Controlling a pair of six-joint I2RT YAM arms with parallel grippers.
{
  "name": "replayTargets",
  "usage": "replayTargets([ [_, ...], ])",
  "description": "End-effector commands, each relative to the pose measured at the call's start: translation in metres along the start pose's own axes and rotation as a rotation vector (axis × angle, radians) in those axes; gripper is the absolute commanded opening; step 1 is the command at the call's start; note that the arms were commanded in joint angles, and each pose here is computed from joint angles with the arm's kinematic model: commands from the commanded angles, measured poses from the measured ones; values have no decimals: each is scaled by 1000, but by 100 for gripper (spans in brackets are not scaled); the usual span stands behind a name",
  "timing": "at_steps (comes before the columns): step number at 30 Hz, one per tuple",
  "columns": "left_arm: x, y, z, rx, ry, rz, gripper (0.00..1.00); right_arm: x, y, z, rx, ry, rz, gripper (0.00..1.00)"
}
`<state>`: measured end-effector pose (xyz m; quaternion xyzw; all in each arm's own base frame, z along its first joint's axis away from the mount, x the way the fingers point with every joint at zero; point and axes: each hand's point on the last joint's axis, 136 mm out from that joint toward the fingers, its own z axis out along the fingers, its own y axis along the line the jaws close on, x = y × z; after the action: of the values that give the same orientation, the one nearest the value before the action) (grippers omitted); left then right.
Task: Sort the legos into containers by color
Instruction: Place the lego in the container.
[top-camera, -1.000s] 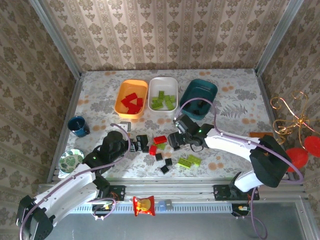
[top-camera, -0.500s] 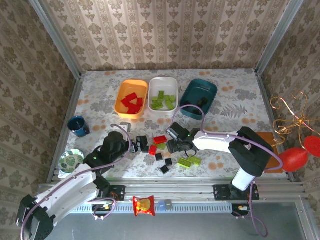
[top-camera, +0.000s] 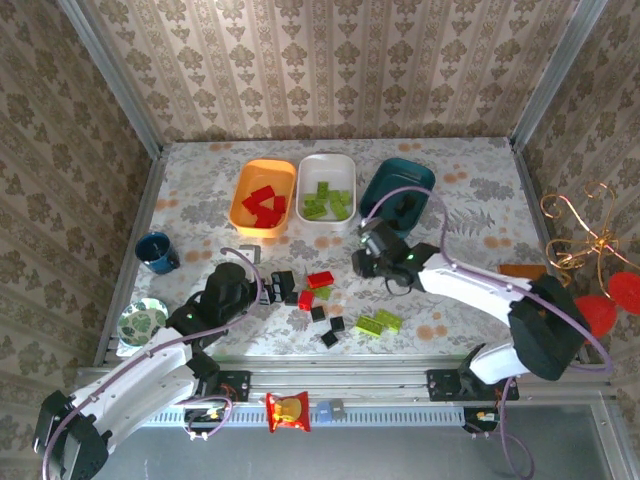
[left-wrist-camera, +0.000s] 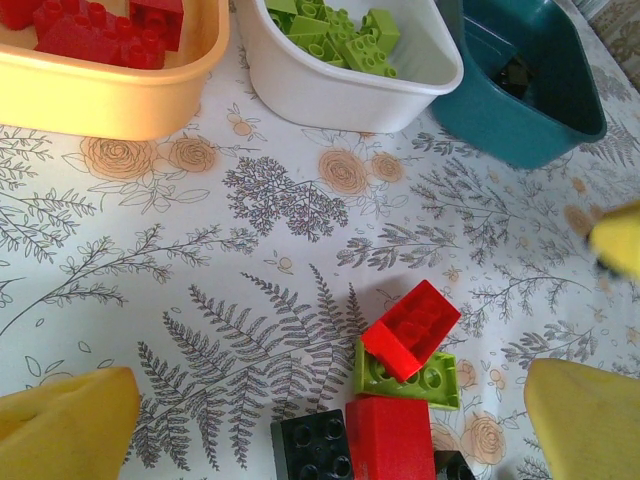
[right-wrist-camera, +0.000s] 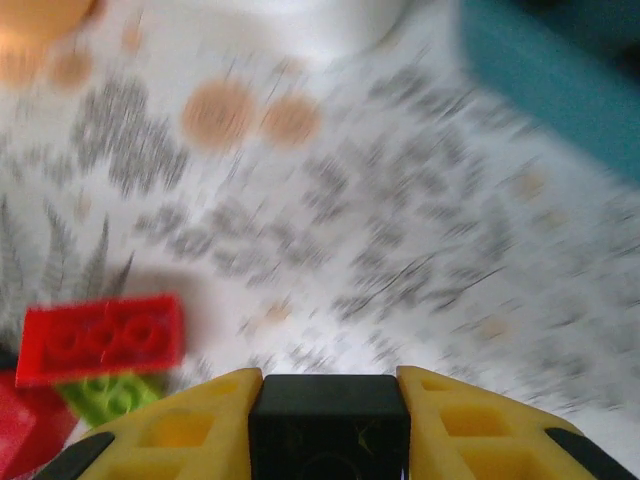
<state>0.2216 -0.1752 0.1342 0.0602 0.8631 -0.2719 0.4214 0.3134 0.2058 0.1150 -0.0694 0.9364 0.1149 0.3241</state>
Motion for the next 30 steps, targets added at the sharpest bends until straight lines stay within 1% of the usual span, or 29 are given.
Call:
replayTargets([
  [1, 1, 0, -1, 9, -3, -20, 100, -45, -33, -21, 77, -108, 39, 35],
  [3, -1, 0, 0, 11, -7, -23, 100, -67, -55, -21, 123, -145, 82, 34],
  [9, 1, 0, -1, 11, 2, -34, 100, -113, -111, 17, 255, -156, 202, 34],
  [12, 3, 2, -2, 0, 13, -40, 100, -130, -127, 38, 286, -138, 246, 34],
  [14, 4, 4, -4, -10, 19, -42, 100, -136, -133, 51, 300, -119, 257, 38],
  [15, 6, 5, -5, -13, 23, -42, 100, -137, -134, 56, 304, -104, 258, 44],
  [17, 6, 5, -6, -16, 28, -36, 100, -141, -134, 60, 306, -94, 260, 61],
  [18, 7, 6, -7, -17, 34, -31, 100, -142, -132, 60, 297, -97, 265, 68],
  [19, 8, 6, -7, -20, 44, -26, 100, -142, -128, 57, 283, -103, 269, 71],
  [23, 13, 1, -1, -11, 102, 8, 100, -138, -108, 43, 234, -132, 251, 75],
  [27, 21, -3, 10, -18, 208, 48, 100, -115, -82, 29, 195, -124, 203, 75],
  [30, 31, 0, 18, -54, 297, 60, 93, -91, -67, 20, 170, -111, 172, 76],
])
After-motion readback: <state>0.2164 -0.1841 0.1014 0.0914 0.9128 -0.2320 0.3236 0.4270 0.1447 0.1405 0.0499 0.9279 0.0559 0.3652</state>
